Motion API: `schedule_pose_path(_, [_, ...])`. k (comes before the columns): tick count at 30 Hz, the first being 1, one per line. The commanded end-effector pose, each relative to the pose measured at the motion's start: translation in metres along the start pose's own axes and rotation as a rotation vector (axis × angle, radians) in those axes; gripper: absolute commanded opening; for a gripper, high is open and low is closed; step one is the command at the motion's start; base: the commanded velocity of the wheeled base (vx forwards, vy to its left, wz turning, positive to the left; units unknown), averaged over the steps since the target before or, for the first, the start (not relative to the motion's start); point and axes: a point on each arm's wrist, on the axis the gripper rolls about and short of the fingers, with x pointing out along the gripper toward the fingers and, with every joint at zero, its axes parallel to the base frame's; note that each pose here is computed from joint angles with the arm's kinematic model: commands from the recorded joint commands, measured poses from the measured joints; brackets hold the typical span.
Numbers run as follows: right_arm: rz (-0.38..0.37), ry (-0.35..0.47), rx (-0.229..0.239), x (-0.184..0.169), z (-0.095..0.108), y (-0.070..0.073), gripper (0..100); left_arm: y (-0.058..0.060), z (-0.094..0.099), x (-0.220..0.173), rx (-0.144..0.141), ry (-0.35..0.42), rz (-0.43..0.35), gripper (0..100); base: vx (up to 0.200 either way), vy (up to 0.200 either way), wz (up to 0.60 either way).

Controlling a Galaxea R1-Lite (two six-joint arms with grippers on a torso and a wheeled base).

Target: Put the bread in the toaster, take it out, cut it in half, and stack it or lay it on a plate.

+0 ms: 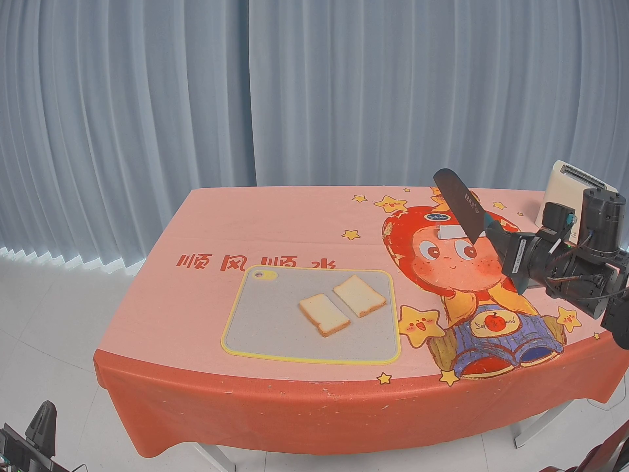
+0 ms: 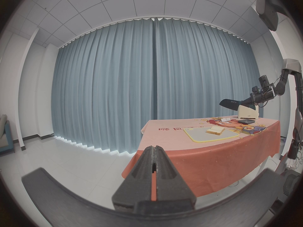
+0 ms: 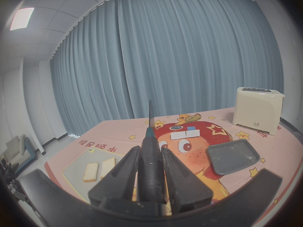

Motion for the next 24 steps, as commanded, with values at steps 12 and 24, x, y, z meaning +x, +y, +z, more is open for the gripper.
schedule_pose_path(12, [-0.031,0.011,0.007,0.0085,-0.0008,-0.0077,0,-0.0001,-0.0051,0.0006,0.000,0.009,0.000,0,0.000,0.000,0.00])
schedule_pose_path(24, [-0.035,-0.002,0.011,0.0076,0.0028,-0.0099,0,-0.0001,-0.0051,0.0006,0.000,0.009,0.000,0,0.000,0.000,0.00])
